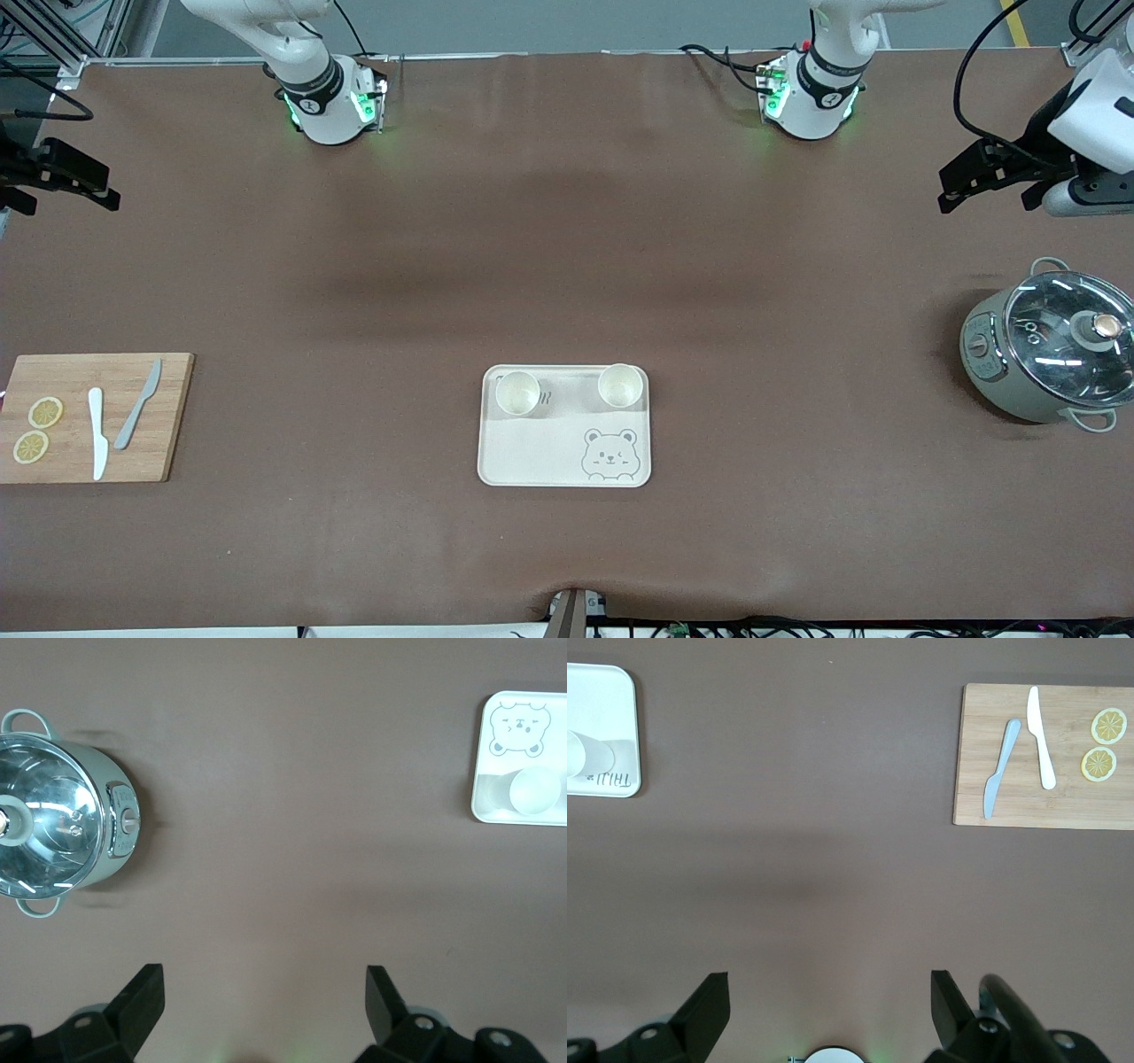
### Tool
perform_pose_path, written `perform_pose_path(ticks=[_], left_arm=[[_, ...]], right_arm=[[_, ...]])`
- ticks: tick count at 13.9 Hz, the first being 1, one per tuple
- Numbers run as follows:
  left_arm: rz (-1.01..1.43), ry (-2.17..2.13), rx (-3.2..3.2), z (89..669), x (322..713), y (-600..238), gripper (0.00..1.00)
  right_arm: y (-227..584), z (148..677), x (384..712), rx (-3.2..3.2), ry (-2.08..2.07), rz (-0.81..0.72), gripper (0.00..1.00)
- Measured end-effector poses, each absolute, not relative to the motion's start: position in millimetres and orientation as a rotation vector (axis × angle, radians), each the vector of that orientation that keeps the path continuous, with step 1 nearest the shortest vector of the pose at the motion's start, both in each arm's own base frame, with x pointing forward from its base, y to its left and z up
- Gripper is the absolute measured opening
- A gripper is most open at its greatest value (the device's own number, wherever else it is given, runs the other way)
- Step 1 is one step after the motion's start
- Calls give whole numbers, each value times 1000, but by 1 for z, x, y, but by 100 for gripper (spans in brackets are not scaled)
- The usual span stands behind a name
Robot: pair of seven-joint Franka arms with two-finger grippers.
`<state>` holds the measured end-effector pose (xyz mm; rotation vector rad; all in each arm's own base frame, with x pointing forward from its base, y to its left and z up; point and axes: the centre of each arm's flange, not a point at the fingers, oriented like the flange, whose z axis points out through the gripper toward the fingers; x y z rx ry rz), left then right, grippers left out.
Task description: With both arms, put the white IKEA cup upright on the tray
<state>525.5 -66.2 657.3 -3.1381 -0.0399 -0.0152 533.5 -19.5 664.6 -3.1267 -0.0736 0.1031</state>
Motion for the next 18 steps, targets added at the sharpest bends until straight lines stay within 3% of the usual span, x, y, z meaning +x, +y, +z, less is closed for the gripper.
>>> perform_pose_path(ticks=[18], left_arm=[[27,-40,-3137,650,530,-66,100]], right_arm=[[-22,663,534,-3127,-66,105,100]])
